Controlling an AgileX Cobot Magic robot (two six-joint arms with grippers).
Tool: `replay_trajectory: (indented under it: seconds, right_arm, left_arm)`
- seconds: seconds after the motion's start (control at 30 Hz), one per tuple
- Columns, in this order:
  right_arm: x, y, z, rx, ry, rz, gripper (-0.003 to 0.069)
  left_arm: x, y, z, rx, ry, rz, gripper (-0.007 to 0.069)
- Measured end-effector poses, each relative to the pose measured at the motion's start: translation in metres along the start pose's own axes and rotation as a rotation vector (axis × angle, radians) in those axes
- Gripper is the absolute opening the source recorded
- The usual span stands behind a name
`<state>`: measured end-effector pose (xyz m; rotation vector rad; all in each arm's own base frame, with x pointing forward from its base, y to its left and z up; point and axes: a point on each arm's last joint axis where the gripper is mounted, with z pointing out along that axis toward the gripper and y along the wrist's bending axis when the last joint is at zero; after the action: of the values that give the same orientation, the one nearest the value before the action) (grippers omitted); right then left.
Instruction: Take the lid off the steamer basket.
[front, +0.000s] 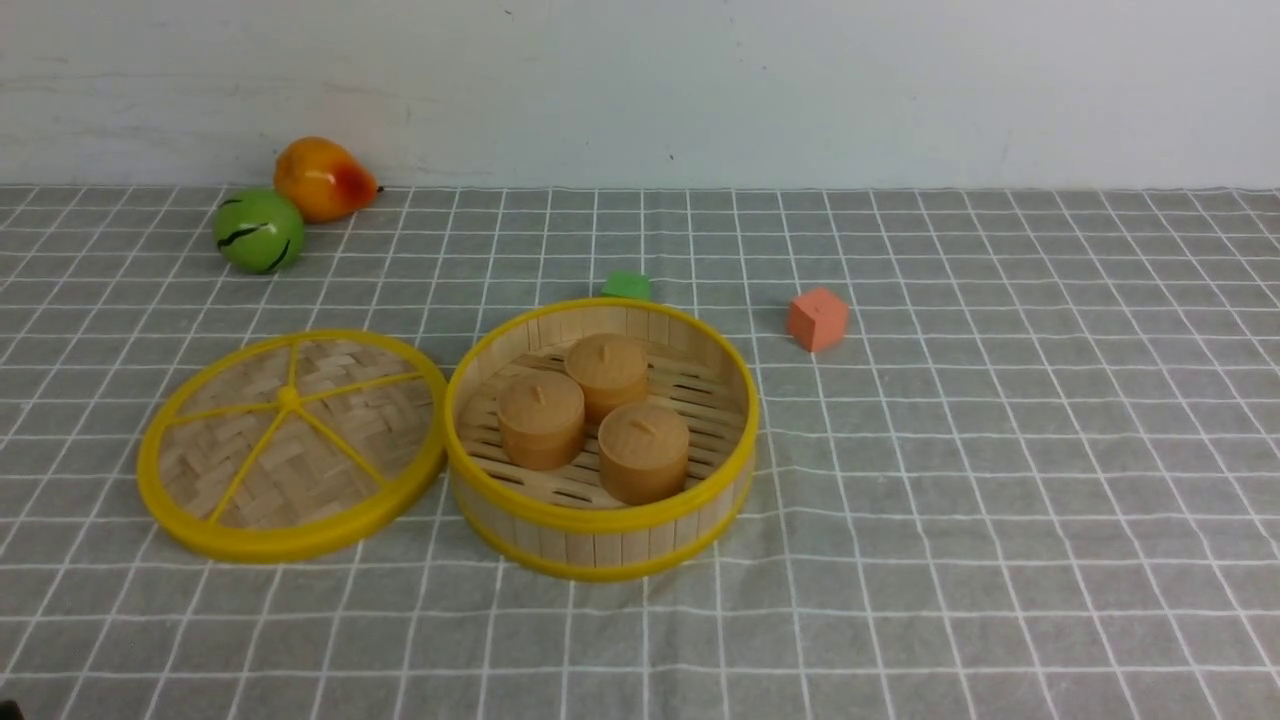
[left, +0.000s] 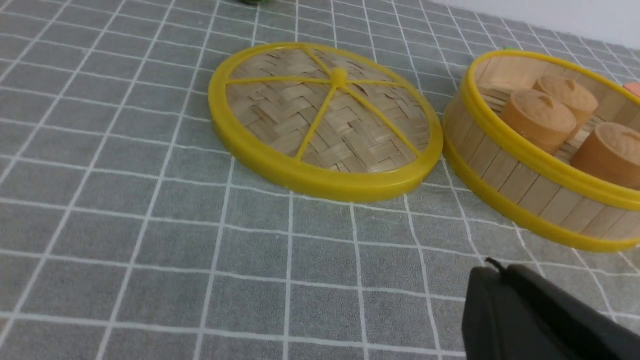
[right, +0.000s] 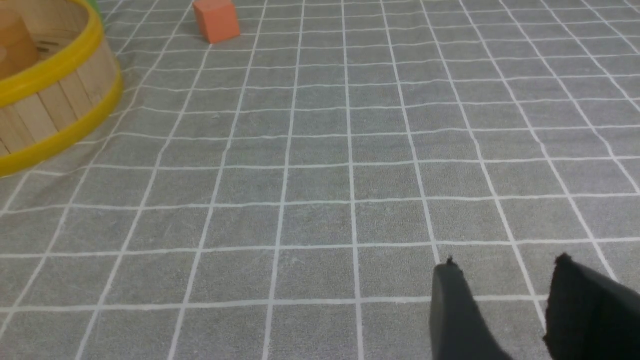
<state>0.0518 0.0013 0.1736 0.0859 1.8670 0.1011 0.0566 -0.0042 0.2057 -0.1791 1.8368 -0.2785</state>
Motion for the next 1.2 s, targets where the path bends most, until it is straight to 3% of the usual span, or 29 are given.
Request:
replay_trajectory:
  seconds: [0.2,0.4,1.2]
  right_arm:
    - [0.000,0.000,0.000,0.000,0.000,0.000,0.0241]
    - [0.000,0.000,0.000,0.000,0.000,0.000,0.0241]
    - [0.000,0.000,0.000,0.000,0.000,-0.001,0.0244]
  left_arm:
    - [0.032,0.012,0.005,-0.058,0.024,-0.030,-0.0013]
    - [0.034,0.012,0.005,-0.058,0.036,0.059,-0.0013]
    - [0.034,0.011,0.005,-0.030,0.044,0.079,-0.0001]
